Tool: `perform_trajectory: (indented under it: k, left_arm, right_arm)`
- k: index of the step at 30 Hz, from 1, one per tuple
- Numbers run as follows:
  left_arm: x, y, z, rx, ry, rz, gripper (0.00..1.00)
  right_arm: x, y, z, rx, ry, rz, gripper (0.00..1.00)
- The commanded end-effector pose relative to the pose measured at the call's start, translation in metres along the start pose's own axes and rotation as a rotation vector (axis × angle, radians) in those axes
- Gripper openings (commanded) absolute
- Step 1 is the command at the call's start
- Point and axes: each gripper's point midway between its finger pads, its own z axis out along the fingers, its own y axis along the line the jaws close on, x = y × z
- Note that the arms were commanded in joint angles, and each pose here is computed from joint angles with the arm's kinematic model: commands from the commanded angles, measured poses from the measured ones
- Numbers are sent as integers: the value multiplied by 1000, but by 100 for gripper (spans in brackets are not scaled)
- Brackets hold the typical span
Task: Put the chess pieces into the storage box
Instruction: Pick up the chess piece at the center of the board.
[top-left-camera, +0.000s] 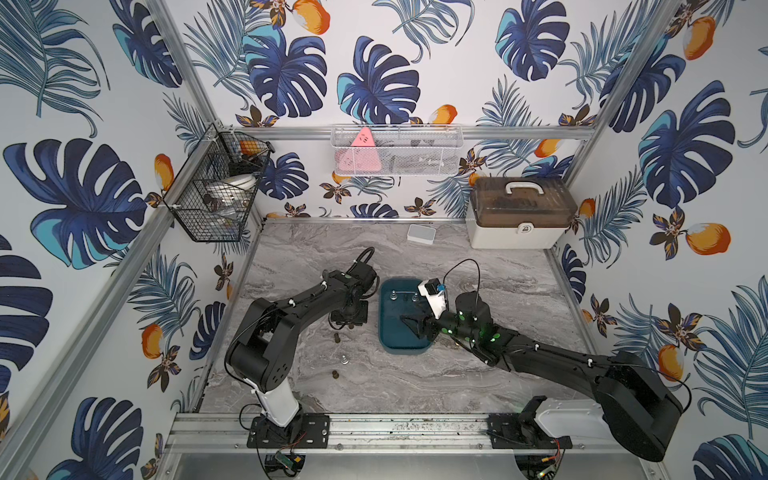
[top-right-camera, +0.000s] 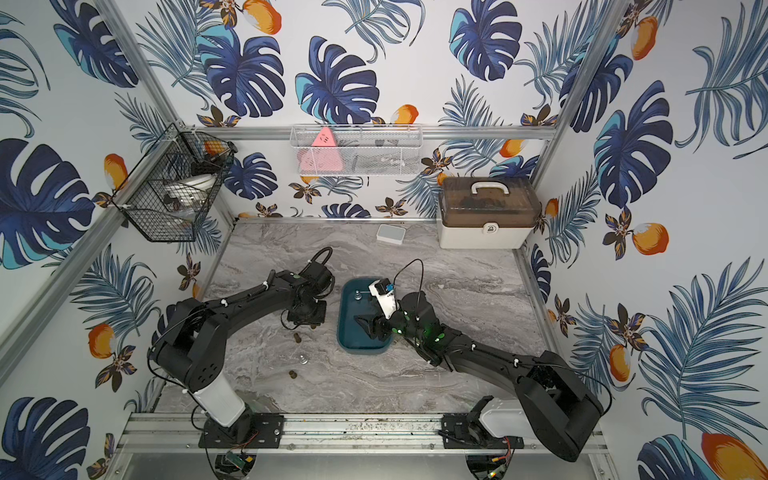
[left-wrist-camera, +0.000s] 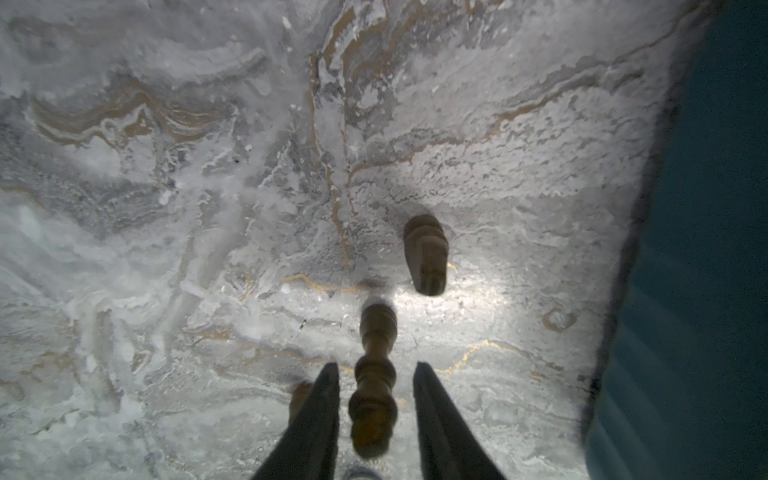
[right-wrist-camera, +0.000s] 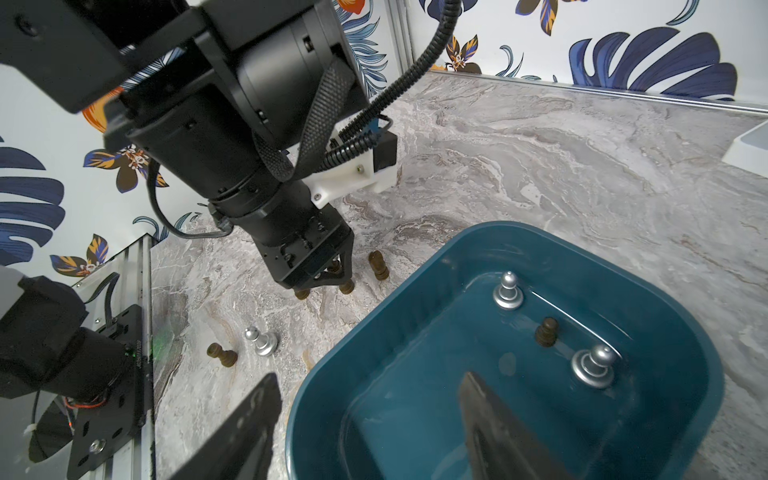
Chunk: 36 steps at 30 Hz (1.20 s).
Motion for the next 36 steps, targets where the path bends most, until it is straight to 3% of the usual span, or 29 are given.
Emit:
perform_trajectory:
  k: [1, 26, 28, 36]
  left_arm:
    - [-3, 1, 1, -10, -15, -1, 34]
    - [-3, 7, 9, -49, -17, 17, 20]
    - [-3, 6, 9, -45, -17, 18, 15]
    - [-8, 7, -8, -30, -53, 12, 15]
  right_arm:
    - [-8, 1, 0, 3, -29, -21, 70]
    - [-7, 8, 1, -17, -21, -34, 70]
    - [-7, 8, 1, -15, -21, -35, 70]
    - [-7, 7, 1, -6, -22, -36, 70]
